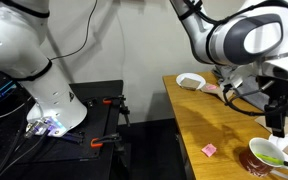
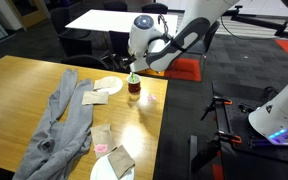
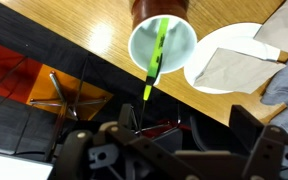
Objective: Take the pen out of the mug and put it on the table
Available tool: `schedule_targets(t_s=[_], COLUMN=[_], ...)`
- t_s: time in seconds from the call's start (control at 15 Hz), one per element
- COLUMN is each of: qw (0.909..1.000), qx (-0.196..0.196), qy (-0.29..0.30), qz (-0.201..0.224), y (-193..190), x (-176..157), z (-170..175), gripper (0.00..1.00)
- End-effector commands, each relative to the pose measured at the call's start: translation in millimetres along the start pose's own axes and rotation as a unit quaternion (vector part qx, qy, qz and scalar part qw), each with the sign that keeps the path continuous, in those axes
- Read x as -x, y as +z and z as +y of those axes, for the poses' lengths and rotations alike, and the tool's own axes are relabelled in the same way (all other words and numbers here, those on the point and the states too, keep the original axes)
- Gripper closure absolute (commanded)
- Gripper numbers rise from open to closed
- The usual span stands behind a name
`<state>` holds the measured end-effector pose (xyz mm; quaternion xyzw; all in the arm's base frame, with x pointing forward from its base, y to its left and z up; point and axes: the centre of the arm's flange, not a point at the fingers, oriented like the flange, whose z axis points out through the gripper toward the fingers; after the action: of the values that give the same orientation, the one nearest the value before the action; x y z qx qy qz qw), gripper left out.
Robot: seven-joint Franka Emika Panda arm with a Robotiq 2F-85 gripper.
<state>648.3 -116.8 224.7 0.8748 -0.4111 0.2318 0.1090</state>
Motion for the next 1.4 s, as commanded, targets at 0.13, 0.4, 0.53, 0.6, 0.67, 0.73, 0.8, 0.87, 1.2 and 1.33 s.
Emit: schedule_targets(t_s=[0.13, 0.4, 0.53, 0.6, 0.67, 0.73, 0.8, 0.87, 1.2, 1.33], qw=[0.9985, 0.9970, 0.9967, 0.9967, 0.9967, 0.9965, 0.9964, 0.9962, 0.9951, 0.9948], qx=[0.030, 0.045, 0.048, 0.049, 0.049, 0.050, 0.051, 0.052, 0.059, 0.061], qy=[0.032, 0.040, 0.038, 0.036, 0.033, 0.032, 0.031, 0.030, 0.031, 0.030], qz=[0.034, 0.048, 0.053, 0.054, 0.056, 0.059, 0.061, 0.063, 0.073, 0.076], y=[26, 43, 51, 55, 60, 64, 69, 73, 91, 96], x=[2, 3, 3, 3, 4, 4, 4, 5, 5, 4], z=[0, 2, 2, 2, 1, 1, 1, 1, 0, -1], gripper=[0.00, 0.00, 0.00, 0.00, 0.00, 0.00, 0.00, 0.00, 0.00, 0.00])
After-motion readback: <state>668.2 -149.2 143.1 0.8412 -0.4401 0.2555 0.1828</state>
